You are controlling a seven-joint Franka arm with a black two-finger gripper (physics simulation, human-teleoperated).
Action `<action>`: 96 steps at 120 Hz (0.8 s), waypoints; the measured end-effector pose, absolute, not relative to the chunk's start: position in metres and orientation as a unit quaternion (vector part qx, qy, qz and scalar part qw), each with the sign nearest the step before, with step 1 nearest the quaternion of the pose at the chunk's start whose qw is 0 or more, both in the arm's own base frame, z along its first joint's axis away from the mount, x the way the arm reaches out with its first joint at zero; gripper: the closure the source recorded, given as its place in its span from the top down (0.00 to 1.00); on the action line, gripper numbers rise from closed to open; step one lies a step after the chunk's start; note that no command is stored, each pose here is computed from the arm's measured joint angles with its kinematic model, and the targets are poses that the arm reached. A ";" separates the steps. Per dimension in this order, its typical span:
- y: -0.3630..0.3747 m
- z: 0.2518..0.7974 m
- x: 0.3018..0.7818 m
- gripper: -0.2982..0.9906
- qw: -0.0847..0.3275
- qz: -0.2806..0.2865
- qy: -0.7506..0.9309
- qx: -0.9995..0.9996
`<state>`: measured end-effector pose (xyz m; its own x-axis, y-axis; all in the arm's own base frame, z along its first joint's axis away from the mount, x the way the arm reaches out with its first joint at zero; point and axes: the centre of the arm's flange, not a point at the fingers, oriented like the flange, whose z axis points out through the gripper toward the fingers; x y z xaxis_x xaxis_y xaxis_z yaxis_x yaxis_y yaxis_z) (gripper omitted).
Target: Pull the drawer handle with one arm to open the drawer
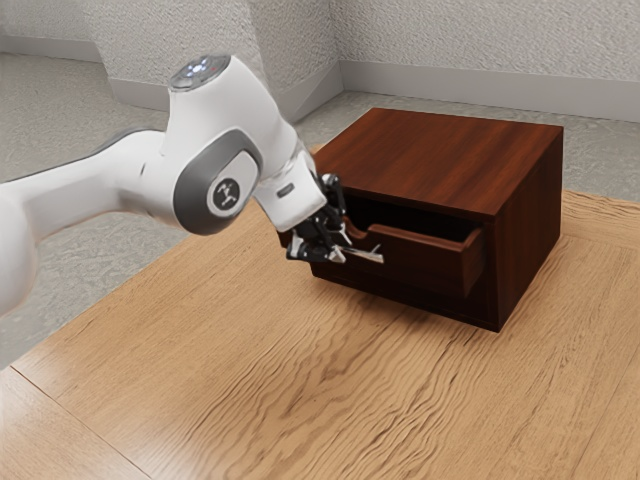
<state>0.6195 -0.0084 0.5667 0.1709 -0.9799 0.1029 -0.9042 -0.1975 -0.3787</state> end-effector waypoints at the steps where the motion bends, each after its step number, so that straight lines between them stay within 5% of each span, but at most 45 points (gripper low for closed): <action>1: -0.008 0.567 0.619 0.28 0.116 -0.164 0.623 -0.756; 96: -0.021 0.568 0.578 0.28 0.122 -0.169 0.622 -0.755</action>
